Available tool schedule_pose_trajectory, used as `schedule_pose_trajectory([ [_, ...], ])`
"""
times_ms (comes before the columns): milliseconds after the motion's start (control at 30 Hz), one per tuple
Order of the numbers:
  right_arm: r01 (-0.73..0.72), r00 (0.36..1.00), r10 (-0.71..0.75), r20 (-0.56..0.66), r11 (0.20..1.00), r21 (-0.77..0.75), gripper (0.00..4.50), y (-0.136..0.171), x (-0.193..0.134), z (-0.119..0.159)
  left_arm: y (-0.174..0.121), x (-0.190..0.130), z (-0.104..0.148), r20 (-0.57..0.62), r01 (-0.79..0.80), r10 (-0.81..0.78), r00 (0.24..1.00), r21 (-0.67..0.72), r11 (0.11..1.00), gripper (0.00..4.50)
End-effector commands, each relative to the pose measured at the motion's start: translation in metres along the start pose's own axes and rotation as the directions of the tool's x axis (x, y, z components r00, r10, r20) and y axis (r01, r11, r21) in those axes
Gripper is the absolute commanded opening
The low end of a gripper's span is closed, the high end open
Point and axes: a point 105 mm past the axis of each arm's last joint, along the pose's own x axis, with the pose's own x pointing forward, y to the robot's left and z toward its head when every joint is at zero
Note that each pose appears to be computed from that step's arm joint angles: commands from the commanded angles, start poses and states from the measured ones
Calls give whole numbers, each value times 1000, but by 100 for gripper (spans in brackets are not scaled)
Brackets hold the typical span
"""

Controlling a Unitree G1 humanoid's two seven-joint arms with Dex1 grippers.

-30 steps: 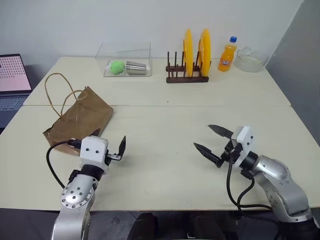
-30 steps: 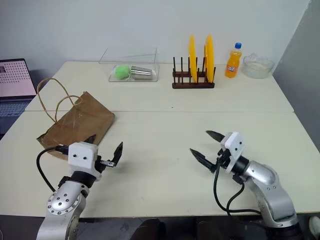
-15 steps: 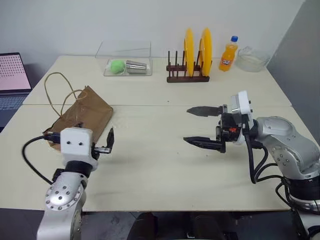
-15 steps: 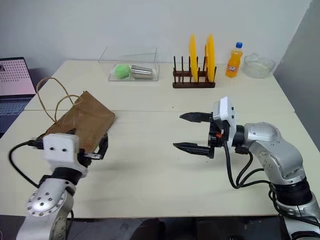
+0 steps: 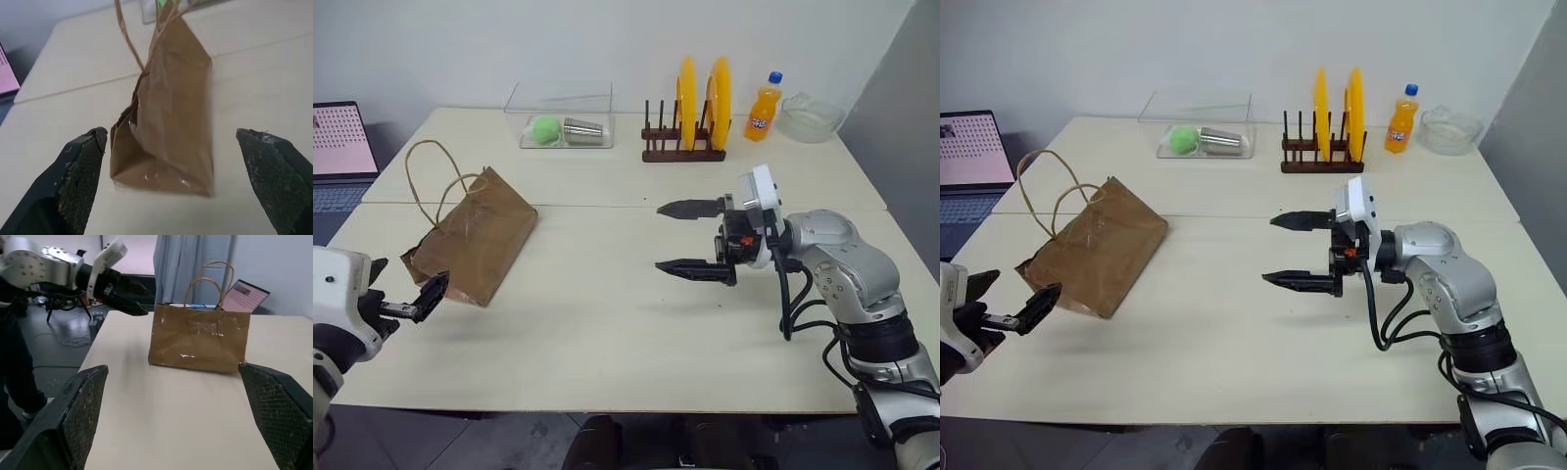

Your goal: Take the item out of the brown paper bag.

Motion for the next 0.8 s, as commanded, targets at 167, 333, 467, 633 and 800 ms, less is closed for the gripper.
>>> schedule_pose_trajectory([
  [167,-73,997,69,-38,990,-122,450,13,4,22,18,31,31,22,70,-70,997,30,997,448],
  [333,-77,996,71,-55,990,-121,450,16,5,23,24,46,30,-36,99,-97,995,53,994,448],
  [467,-84,995,76,-68,989,-122,450,18,6,24,30,58,28,-72,84,-81,994,48,995,448],
  [633,-86,994,77,-81,989,-118,450,18,5,24,29,70,23,-105,104,-99,990,52,993,448],
  [800,-92,993,82,-88,989,-115,450,20,5,24,21,80,22,-111,138,-131,985,60,989,389],
])
